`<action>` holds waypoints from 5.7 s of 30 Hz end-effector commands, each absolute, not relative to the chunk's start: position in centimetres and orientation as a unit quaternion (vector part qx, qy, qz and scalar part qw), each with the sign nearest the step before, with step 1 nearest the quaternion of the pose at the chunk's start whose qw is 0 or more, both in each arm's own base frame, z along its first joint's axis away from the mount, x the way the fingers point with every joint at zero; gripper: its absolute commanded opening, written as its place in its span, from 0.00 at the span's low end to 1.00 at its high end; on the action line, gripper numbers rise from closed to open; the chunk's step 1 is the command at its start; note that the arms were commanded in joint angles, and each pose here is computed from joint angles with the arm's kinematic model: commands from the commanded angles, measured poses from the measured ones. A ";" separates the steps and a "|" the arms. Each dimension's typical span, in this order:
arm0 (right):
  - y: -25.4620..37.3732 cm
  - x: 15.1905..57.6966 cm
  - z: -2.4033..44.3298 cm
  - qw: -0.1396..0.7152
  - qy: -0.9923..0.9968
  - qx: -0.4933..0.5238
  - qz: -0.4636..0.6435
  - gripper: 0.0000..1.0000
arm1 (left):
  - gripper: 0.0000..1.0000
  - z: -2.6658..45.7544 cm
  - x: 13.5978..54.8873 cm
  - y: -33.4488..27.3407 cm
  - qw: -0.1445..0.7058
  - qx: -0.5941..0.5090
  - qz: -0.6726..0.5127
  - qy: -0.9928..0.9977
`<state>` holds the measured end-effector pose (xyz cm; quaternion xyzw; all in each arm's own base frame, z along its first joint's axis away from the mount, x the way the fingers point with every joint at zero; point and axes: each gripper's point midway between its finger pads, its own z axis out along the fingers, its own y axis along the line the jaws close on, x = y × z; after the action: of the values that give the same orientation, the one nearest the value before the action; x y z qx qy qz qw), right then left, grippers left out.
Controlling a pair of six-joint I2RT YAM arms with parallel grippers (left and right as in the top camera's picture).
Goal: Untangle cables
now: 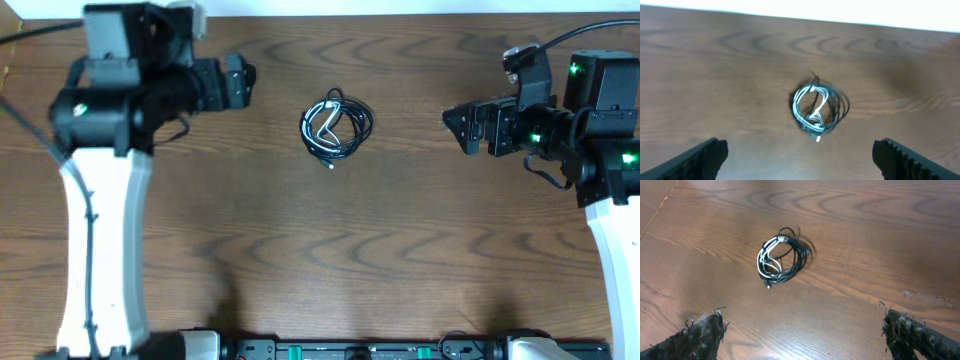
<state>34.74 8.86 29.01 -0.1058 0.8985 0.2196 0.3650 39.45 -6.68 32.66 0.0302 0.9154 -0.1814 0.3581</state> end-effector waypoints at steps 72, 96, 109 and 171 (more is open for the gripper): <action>8.2 33.8 26.4 0.310 0.926 -0.098 0.194 0.99 | 0.46 3.7 46.3 -21.1 0.125 0.142 -0.168 0.968; 11.5 34.9 27.1 0.318 0.897 -0.136 0.275 0.97 | 0.07 22.8 45.1 -22.5 0.266 0.090 -0.274 0.920; 17.5 39.5 26.1 0.311 0.879 -0.085 0.351 0.89 | 0.07 29.3 41.4 -22.6 0.283 0.086 -0.327 0.898; 17.0 42.0 3.7 0.098 0.968 0.125 0.195 0.27 | 0.07 54.5 37.6 -8.1 0.594 -0.011 -0.403 0.697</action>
<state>41.76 19.06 4.78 0.1189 0.9627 0.2227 0.0970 39.57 -9.04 51.28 -0.0160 0.7220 -0.4080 0.5586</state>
